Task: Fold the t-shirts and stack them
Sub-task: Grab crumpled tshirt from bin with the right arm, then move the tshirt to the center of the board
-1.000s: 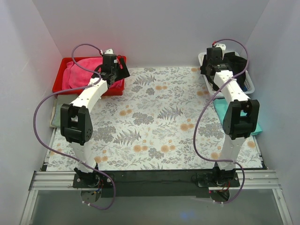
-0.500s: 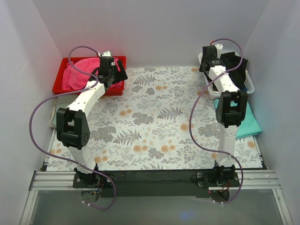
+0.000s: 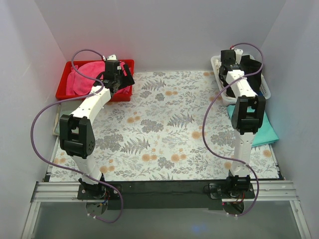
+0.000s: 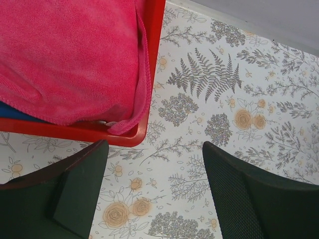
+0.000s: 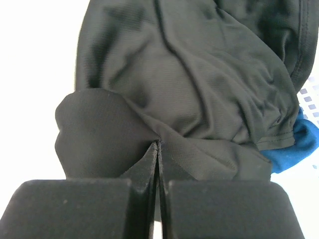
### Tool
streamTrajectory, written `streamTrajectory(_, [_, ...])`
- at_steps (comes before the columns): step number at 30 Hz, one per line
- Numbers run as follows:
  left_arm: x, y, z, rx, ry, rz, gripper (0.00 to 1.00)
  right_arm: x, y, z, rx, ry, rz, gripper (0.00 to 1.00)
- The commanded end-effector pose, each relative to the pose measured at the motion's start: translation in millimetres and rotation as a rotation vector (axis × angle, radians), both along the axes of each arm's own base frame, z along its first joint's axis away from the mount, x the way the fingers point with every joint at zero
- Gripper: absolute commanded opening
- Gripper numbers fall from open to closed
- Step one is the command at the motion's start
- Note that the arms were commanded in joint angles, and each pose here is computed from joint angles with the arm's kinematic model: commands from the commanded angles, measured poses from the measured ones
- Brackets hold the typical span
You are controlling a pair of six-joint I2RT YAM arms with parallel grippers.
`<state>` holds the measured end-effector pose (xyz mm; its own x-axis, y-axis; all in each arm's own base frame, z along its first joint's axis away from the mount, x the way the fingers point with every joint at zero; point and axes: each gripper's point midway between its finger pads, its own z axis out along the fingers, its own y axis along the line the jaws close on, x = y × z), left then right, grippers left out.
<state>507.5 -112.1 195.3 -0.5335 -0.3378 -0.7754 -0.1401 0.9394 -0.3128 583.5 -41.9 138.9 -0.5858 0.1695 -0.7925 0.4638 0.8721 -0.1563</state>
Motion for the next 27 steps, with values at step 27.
streamTrajectory(27, [1.1, 4.3, 52.5, -0.089, -0.099, 0.075, 0.74, -224.4, 295.2, 429.5, -0.091, -0.840, 0.955, 0.01])
